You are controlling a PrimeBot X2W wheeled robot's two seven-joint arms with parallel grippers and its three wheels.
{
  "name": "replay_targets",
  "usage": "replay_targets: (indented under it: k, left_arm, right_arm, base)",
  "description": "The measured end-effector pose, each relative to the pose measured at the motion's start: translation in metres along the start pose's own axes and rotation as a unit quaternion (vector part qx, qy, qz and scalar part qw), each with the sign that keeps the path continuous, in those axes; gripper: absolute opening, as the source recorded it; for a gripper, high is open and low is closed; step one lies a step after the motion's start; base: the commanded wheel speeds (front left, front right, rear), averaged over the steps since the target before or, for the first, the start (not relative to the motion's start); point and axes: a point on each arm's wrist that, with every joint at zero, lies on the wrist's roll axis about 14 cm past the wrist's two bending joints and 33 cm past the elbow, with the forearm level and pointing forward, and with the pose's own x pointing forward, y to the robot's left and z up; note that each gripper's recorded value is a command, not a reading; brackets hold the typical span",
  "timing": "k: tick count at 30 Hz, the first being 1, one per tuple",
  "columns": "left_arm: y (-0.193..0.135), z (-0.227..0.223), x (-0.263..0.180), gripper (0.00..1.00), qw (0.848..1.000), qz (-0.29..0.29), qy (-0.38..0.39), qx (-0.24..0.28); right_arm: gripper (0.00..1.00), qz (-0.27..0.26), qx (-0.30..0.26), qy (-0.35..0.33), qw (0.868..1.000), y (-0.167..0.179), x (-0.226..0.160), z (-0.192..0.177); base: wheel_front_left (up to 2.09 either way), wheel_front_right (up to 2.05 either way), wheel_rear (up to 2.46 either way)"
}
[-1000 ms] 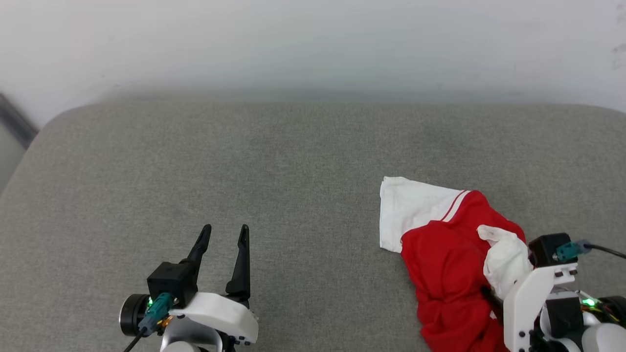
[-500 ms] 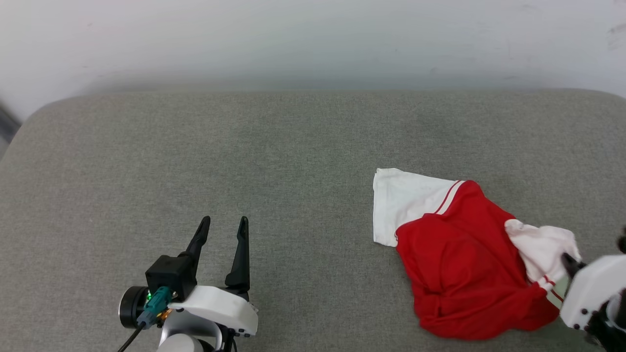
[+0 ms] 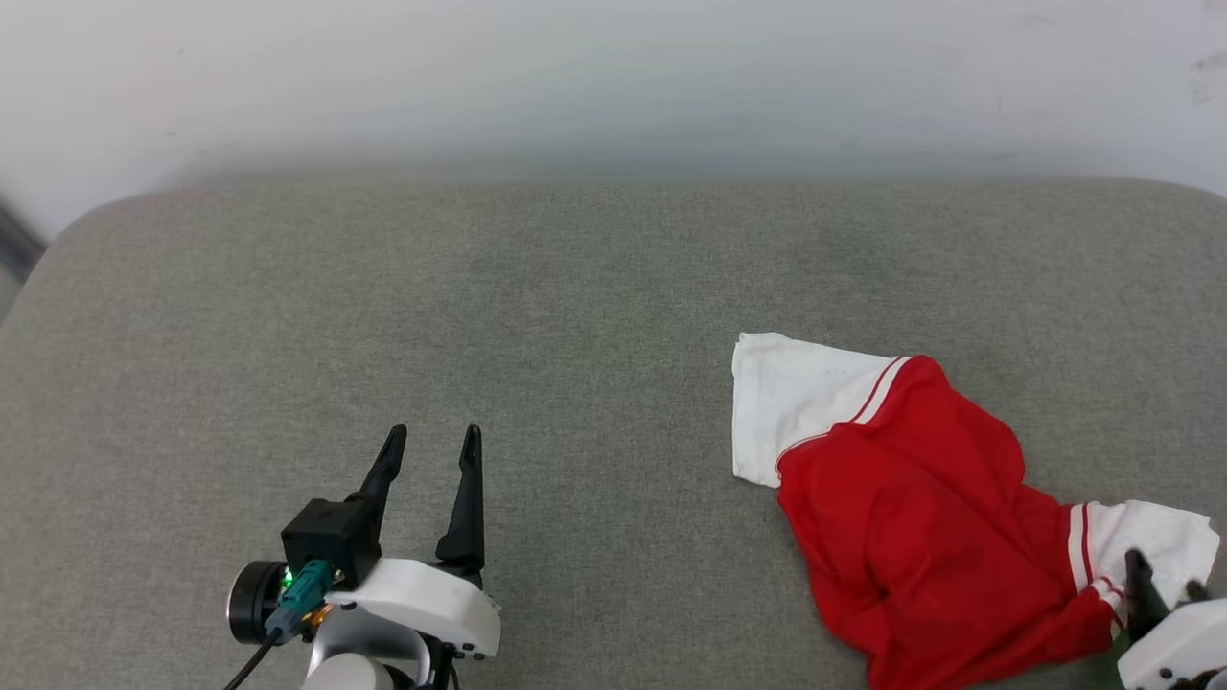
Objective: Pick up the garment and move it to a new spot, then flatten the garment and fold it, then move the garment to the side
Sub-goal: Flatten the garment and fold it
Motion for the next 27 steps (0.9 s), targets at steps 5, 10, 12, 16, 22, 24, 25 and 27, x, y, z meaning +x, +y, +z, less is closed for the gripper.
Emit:
replay_targets:
  k: [5,10,12,16,22,24,25,27]
  left_arm:
    - [-0.001,0.002,-0.003,1.0,1.0,-0.001,0.0,0.002]
    - [-0.002,0.006,-0.008,1.0,1.0,0.0,-0.004,0.002]
    - [-0.001,0.007,-0.012,1.0,1.0,0.002,-0.004,0.002]
    - [-0.001,0.009,-0.017,1.0,1.0,0.003,-0.004,0.003]
    - [-0.001,0.006,-0.018,1.0,1.0,0.0,0.011,0.013]
    - [-0.007,0.004,-0.013,1.0,1.0,-0.01,0.019,0.015]
    - [-0.01,0.006,-0.009,1.0,1.0,-0.017,0.019,0.017]
    - [-0.022,0.015,0.005,1.0,0.999,-0.038,0.012,0.023]
  right_arm:
    - [1.0,0.015,-0.068,-0.109,0.992,0.016,-0.006,0.044]
    - [1.0,0.052,-0.121,-0.182,0.974,0.047,-0.02,0.077]
    - [1.0,0.073,-0.139,-0.205,0.966,0.063,-0.028,0.086]
    - [1.0,0.116,-0.156,-0.229,0.954,0.09,-0.047,0.09]
    - [1.0,0.17,-0.163,-0.237,0.943,0.119,-0.074,0.082]
    - [1.0,0.183,-0.157,-0.237,0.941,0.125,-0.081,0.08]
    - [1.0,0.186,-0.158,-0.237,0.94,0.127,-0.083,0.079]
    - [1.0,0.193,-0.155,-0.239,0.939,0.13,-0.088,0.079]
  base:
    - [0.0,0.0,0.0]
    - [0.0,0.0,0.0]
    - [0.0,0.0,0.0]
    - [0.0,0.0,0.0]
    - [0.0,0.0,0.0]
    - [0.0,0.0,0.0]
    - [0.0,0.0,0.0]
    - [0.0,0.0,0.0]
